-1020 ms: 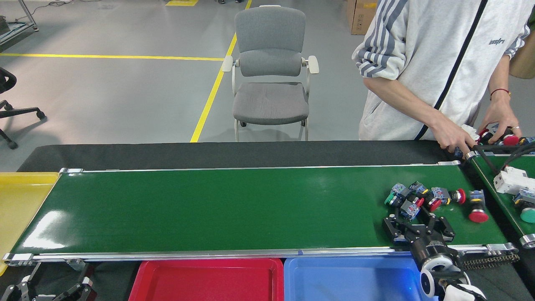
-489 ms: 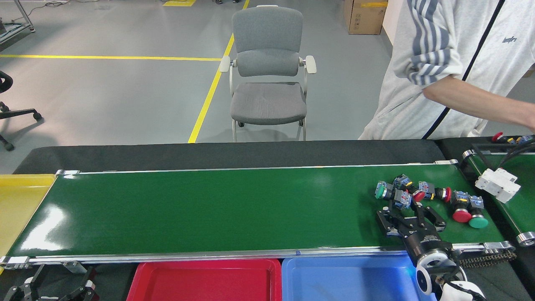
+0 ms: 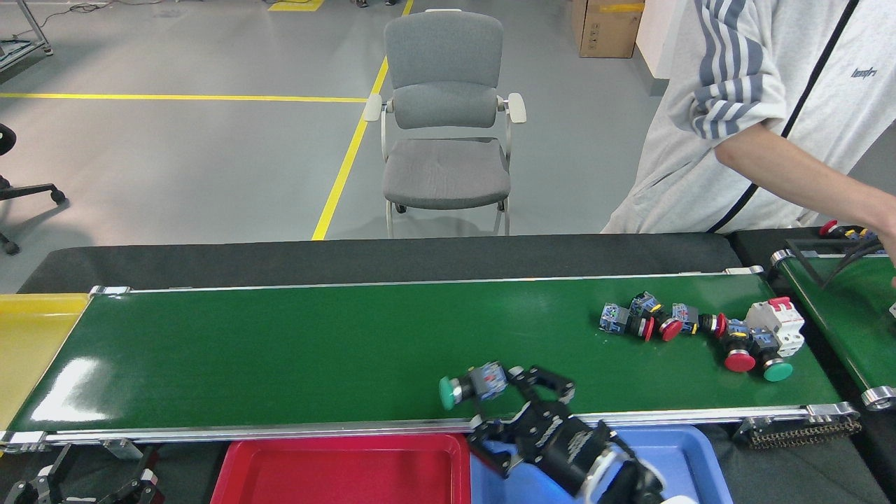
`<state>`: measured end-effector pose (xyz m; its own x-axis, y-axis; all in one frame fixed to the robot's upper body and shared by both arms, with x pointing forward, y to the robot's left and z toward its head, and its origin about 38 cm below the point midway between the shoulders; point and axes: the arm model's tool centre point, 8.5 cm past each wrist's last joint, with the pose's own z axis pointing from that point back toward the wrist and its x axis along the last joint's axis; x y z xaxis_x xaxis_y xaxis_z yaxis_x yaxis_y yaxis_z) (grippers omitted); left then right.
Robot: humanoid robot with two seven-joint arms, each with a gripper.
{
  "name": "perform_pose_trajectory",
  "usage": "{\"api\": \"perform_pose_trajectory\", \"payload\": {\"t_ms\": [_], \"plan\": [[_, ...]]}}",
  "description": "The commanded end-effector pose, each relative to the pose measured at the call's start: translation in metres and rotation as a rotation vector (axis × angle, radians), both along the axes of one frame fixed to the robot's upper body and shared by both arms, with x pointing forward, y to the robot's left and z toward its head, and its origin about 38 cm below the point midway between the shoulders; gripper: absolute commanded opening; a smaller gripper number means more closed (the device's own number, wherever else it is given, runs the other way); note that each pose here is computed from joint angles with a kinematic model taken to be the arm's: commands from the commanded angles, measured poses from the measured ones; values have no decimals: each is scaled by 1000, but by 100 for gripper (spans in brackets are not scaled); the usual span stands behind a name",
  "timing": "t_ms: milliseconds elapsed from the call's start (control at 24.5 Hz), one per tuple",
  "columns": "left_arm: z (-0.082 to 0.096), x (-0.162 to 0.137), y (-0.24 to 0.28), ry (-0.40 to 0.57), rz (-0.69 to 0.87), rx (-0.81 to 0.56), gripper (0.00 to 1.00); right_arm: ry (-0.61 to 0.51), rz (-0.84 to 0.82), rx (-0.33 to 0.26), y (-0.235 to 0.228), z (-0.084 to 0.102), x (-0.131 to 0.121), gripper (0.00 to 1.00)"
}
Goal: Pick switch part from conveyor to tray
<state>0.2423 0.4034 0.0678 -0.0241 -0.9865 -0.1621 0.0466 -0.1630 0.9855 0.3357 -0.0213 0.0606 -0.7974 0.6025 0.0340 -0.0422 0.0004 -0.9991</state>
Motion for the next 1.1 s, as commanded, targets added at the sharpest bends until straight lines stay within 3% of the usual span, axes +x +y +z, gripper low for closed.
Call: {"api": "perform_pose_trajectory", "payload": {"t_ms": [0, 163, 245, 326, 449, 530, 612, 816, 1060], "plan": [[5, 3, 1, -15, -3, 12, 100, -12, 30, 22, 15, 6, 1, 98], [1, 1, 2, -5, 3, 2, 100, -11, 82, 11, 26, 4, -10, 98], [-3, -2, 2, 25, 10, -6, 100, -21, 55, 39, 26, 12, -8, 98], [-6, -5, 2, 36, 18, -23, 100, -28, -143, 58, -8, 17, 12, 97], [-5, -5, 4, 28, 27, -58, 100, 16, -557, 59, -65, 3, 27, 96], [-3, -5, 5, 23, 34, -69, 100, -12, -748, 60, -90, 2, 29, 97], [-1, -6, 8, 17, 43, -70, 100, -71, -889, 64, -117, -2, 15, 98], [5, -7, 15, -8, 66, -88, 100, -37, -1004, 63, -137, -16, -13, 98], [7, -6, 15, -12, 65, -91, 100, -15, -1083, 46, -143, -20, -17, 98]]}}
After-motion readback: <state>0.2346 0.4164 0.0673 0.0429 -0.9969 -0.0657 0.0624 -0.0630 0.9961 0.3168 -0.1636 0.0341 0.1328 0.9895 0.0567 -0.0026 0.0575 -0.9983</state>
